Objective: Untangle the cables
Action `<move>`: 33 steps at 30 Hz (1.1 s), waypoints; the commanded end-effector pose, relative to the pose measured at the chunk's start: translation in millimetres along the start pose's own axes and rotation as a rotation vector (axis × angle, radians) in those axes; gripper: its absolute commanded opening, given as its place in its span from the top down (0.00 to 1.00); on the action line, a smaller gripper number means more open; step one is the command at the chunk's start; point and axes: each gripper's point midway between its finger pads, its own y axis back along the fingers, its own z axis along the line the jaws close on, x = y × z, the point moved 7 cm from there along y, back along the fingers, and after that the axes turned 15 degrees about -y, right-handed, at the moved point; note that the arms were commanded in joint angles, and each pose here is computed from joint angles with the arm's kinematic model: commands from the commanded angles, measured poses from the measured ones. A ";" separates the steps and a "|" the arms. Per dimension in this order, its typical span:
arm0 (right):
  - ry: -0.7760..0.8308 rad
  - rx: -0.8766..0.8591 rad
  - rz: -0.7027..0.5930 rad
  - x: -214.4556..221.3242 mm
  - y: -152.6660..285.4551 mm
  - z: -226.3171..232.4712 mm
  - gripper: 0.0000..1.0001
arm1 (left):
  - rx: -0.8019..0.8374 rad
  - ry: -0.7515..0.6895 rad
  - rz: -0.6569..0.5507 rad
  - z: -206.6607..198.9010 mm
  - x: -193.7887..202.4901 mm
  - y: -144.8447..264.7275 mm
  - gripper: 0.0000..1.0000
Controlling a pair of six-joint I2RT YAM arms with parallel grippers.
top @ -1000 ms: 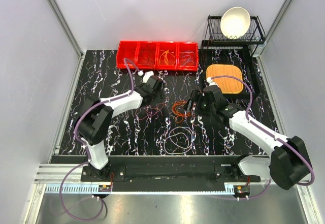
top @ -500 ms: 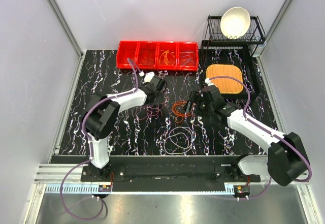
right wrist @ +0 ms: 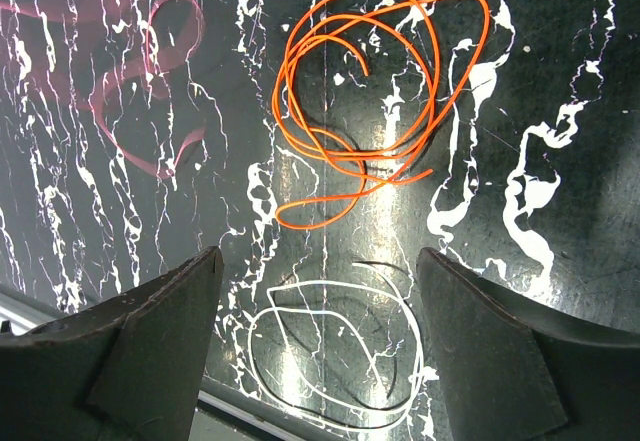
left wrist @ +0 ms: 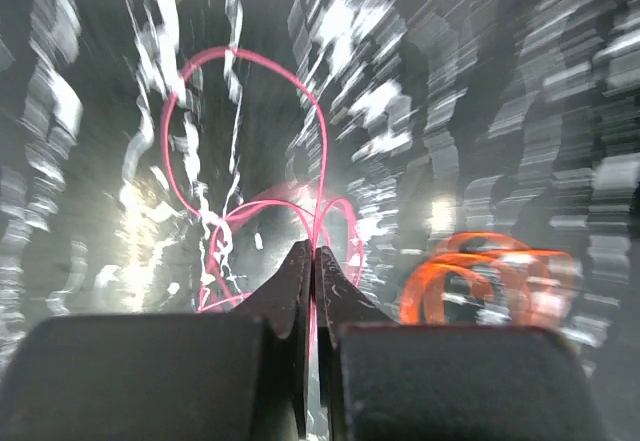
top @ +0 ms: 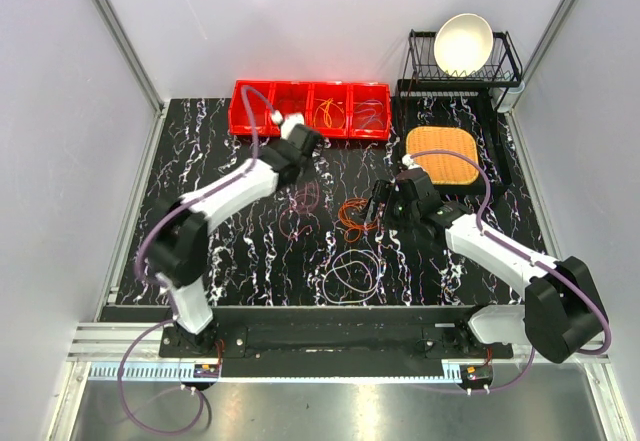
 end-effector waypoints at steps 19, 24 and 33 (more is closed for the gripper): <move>-0.003 -0.090 -0.018 6.8 13.9 32.1 0.18 | -0.024 0.081 -0.469 132.0 -63.8 210.1 1.00; 0.002 -0.092 -0.018 10.3 17.6 33.9 0.18 | -0.036 0.076 -0.485 137.1 -74.5 223.5 1.00; 0.003 -0.083 -0.007 16.6 17.8 29.1 0.18 | 0.070 0.065 -0.394 120.6 -62.2 188.8 1.00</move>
